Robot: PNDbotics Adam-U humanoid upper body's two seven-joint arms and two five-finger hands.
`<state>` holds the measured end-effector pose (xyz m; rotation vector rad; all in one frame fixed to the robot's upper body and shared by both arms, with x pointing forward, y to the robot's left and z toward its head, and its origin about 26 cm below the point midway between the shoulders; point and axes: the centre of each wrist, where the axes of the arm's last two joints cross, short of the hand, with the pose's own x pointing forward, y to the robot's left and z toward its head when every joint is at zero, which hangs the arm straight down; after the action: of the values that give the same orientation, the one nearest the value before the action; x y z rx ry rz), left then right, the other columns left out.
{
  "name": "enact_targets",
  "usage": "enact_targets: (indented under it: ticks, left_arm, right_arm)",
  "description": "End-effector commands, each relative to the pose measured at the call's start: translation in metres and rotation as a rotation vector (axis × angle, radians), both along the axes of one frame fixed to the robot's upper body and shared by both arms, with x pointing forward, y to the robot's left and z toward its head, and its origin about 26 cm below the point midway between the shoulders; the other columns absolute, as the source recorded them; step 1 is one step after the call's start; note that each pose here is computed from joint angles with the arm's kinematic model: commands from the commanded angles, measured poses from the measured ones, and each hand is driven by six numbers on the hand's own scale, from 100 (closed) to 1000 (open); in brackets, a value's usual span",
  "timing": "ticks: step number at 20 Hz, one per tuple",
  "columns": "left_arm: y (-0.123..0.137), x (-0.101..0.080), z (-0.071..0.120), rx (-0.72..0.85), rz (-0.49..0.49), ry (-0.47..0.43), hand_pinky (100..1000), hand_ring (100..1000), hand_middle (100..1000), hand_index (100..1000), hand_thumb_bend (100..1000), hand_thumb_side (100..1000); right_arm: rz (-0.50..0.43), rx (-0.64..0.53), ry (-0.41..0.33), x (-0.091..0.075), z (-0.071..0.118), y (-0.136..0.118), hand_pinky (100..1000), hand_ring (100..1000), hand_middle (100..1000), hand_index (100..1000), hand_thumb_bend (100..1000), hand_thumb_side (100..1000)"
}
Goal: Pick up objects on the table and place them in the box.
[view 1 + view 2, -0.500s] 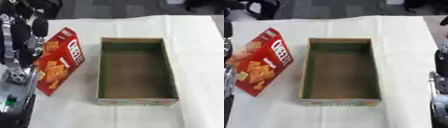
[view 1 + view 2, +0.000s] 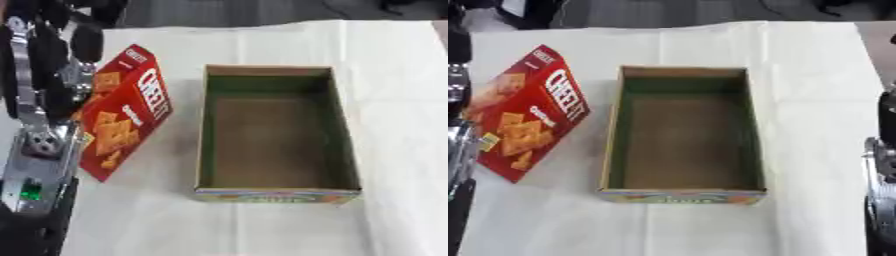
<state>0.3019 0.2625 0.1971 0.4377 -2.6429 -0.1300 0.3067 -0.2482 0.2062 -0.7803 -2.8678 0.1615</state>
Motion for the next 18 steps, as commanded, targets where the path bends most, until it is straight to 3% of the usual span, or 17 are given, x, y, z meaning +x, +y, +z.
enact_targets:
  ticks: [1,2,3,7,12,18]
  left_arm:
    - [0.010,-0.003,0.009,0.040,0.092,0.006,701,678,760,816,741,475]
    - [0.016,-0.003,0.011,0.068,0.152,0.034,701,678,760,816,741,475]
    - [0.020,-0.004,0.013,0.092,0.210,0.058,729,712,771,814,863,394]
    - [0.031,-0.006,0.017,0.156,0.410,0.138,754,741,792,819,991,279]
    - [0.040,-0.010,0.007,0.177,0.554,0.209,755,738,794,823,982,295]
    - [0.055,-0.021,-0.016,0.066,0.684,0.258,736,717,770,799,1000,176]
  right_arm:
    - [-0.008,-0.003,-0.023,-0.002,0.006,-0.002,285,491,558,642,100,687]
    - [-0.010,-0.003,-0.022,-0.002,0.006,-0.002,285,491,558,642,100,687]
    - [-0.011,-0.004,-0.021,-0.002,0.005,-0.002,285,490,557,641,100,683]
    - [-0.014,-0.006,-0.017,-0.002,0.004,-0.003,284,490,556,640,100,687]
    - [-0.021,-0.008,-0.015,-0.003,0.004,-0.004,282,489,555,639,100,687]
    - [-0.035,-0.012,-0.012,-0.003,0.003,-0.006,279,487,553,637,100,686]
